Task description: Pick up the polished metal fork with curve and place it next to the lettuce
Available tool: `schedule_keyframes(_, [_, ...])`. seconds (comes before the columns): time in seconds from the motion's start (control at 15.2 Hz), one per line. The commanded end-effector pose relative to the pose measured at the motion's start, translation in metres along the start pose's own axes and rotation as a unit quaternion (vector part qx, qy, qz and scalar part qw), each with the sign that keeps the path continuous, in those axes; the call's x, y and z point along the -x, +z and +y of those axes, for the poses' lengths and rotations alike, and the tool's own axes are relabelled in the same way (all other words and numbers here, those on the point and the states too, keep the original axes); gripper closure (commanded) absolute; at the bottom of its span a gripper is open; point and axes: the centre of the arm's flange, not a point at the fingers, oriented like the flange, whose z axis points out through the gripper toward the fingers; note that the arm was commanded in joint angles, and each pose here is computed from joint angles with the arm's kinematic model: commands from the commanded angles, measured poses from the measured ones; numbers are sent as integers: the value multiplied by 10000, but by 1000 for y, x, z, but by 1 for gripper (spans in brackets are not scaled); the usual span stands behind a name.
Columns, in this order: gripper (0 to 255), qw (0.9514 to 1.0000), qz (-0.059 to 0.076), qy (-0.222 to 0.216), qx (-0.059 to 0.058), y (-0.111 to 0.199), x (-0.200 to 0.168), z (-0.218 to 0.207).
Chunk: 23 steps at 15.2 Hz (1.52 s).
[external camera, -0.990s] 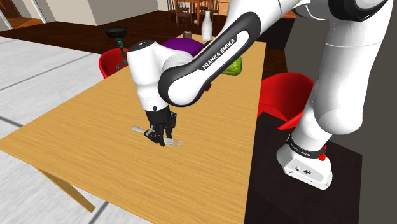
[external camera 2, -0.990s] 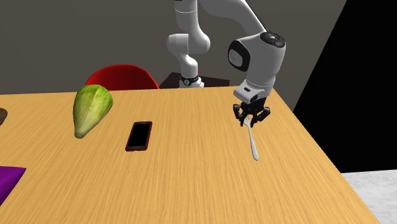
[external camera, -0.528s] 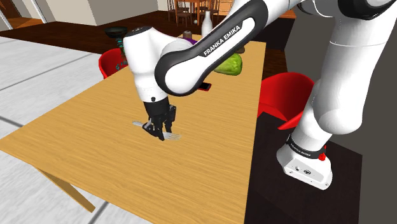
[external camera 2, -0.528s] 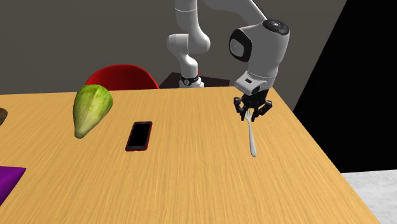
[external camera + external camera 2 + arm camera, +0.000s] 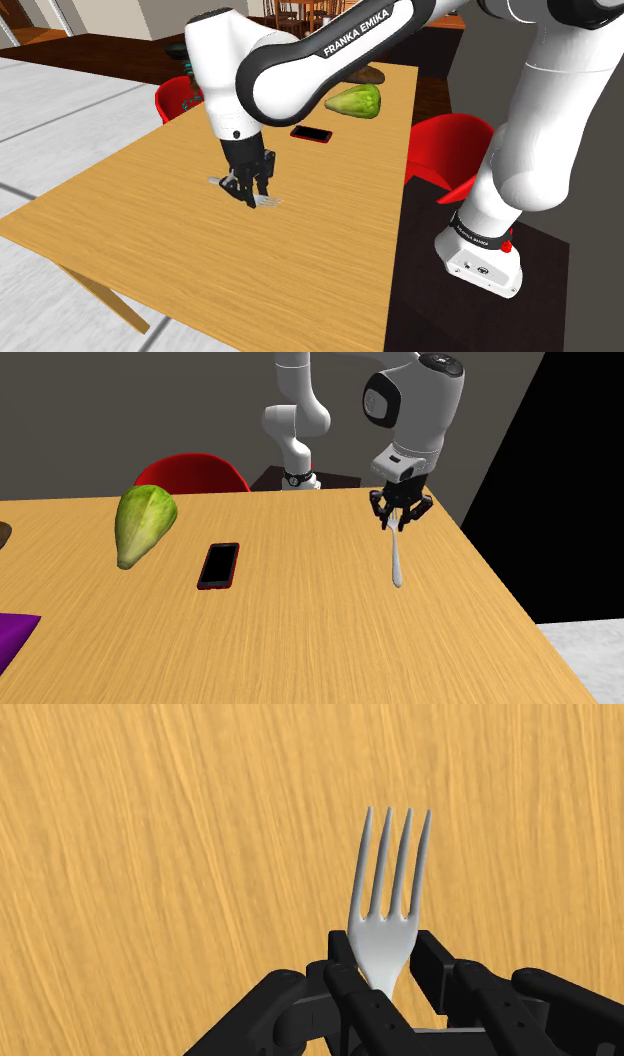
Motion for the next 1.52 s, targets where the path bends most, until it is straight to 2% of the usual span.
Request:
schedule_keyframes(0.0, [255, 10000, -2, 0, 1, -12, 2, -1])
schedule_keyframes(1.45, [255, 10000, -2, 0, 1, -128, 10, 0])
